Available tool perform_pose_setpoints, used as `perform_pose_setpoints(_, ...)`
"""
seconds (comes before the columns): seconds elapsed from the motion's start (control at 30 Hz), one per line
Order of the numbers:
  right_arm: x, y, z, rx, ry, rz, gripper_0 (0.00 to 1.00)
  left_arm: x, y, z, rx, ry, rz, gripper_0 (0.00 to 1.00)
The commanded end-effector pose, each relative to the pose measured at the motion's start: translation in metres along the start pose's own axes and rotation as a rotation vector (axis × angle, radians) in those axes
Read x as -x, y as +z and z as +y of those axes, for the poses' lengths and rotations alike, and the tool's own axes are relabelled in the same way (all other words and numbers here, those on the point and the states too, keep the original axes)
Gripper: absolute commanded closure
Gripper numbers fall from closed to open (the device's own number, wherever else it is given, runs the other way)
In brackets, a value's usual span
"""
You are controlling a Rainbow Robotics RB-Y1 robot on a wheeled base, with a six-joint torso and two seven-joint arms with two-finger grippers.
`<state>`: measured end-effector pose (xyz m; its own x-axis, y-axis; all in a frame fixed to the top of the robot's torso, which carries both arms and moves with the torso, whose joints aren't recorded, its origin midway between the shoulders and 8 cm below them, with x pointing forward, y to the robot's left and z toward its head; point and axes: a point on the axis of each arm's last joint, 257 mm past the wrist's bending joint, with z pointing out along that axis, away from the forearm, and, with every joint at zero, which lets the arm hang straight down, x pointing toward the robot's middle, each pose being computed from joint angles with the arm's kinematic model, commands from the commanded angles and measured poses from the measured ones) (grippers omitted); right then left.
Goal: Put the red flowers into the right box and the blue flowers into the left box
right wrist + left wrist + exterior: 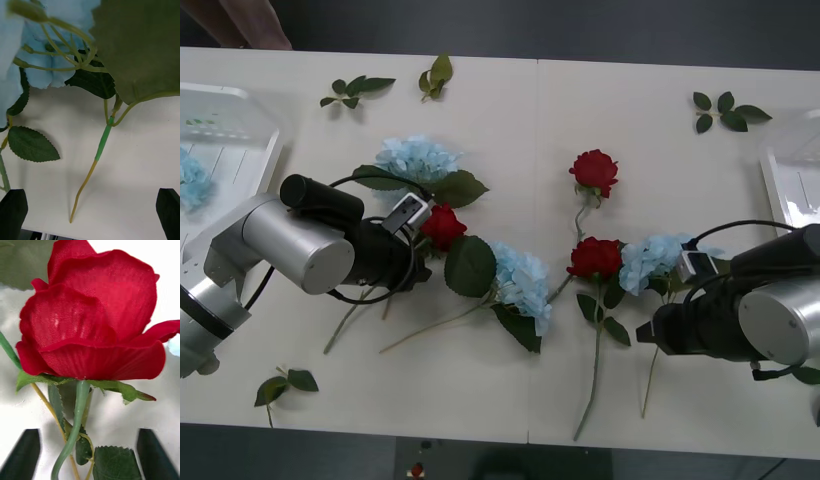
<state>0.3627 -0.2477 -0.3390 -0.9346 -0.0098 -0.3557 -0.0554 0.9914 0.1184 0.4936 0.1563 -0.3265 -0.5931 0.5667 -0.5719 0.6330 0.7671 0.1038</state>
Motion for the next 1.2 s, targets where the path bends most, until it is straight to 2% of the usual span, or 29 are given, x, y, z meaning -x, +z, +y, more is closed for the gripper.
perform_pose_setpoints(0.03, 0.011, 0.006, -0.004, -0.007, 0.014, -0.032, 0.00, 0.018, -0.006, 0.008, 0.024, 0.005, -0.029, 0.89)
perform_pose_setpoints(0.23, 0.015, 0.019, -0.005, -0.007, 0.031, -0.030, 0.00, 0.017, -0.007, 0.009, 0.032, 0.012, -0.028, 1.00)
perform_pose_setpoints(0.57, 0.022, 0.036, -0.007, -0.017, 0.040, -0.024, 0.00, 0.029, -0.007, 0.014, 0.052, 0.022, -0.074, 1.00)
perform_pose_setpoints(0.83, 0.022, 0.040, -0.007, -0.025, 0.037, -0.019, 0.00, 0.061, -0.021, 0.015, 0.055, 0.020, -0.167, 1.00)
perform_pose_setpoints(0.87, 0.022, 0.040, -0.008, -0.027, 0.038, -0.018, 0.08, 0.067, -0.025, 0.013, 0.053, 0.019, -0.181, 1.00)
perform_pose_setpoints(0.9, 0.021, 0.041, -0.007, -0.027, 0.036, -0.016, 0.25, 0.072, -0.028, 0.012, 0.049, 0.016, -0.193, 1.00)
perform_pose_setpoints(0.93, 0.021, 0.041, -0.007, -0.027, 0.036, -0.017, 0.46, 0.076, -0.031, 0.011, 0.046, 0.013, -0.203, 1.00)
perform_pose_setpoints(0.97, 0.021, 0.041, -0.007, -0.027, 0.034, -0.017, 0.82, 0.080, -0.035, 0.009, 0.040, 0.004, -0.217, 1.00)
perform_pose_setpoints(1.0, 0.021, 0.041, -0.007, -0.027, 0.034, -0.017, 0.95, 0.084, -0.037, 0.008, 0.037, 0.000, -0.225, 1.00)
perform_pose_setpoints(1.03, 0.021, 0.041, -0.007, -0.028, 0.034, -0.017, 1.00, 0.090, -0.042, 0.006, 0.030, -0.006, -0.241, 1.00)
perform_pose_setpoints(1.2, 0.021, 0.041, -0.007, -0.027, 0.035, -0.017, 1.00, 0.107, -0.056, -0.005, 0.001, -0.099, -0.285, 1.00)
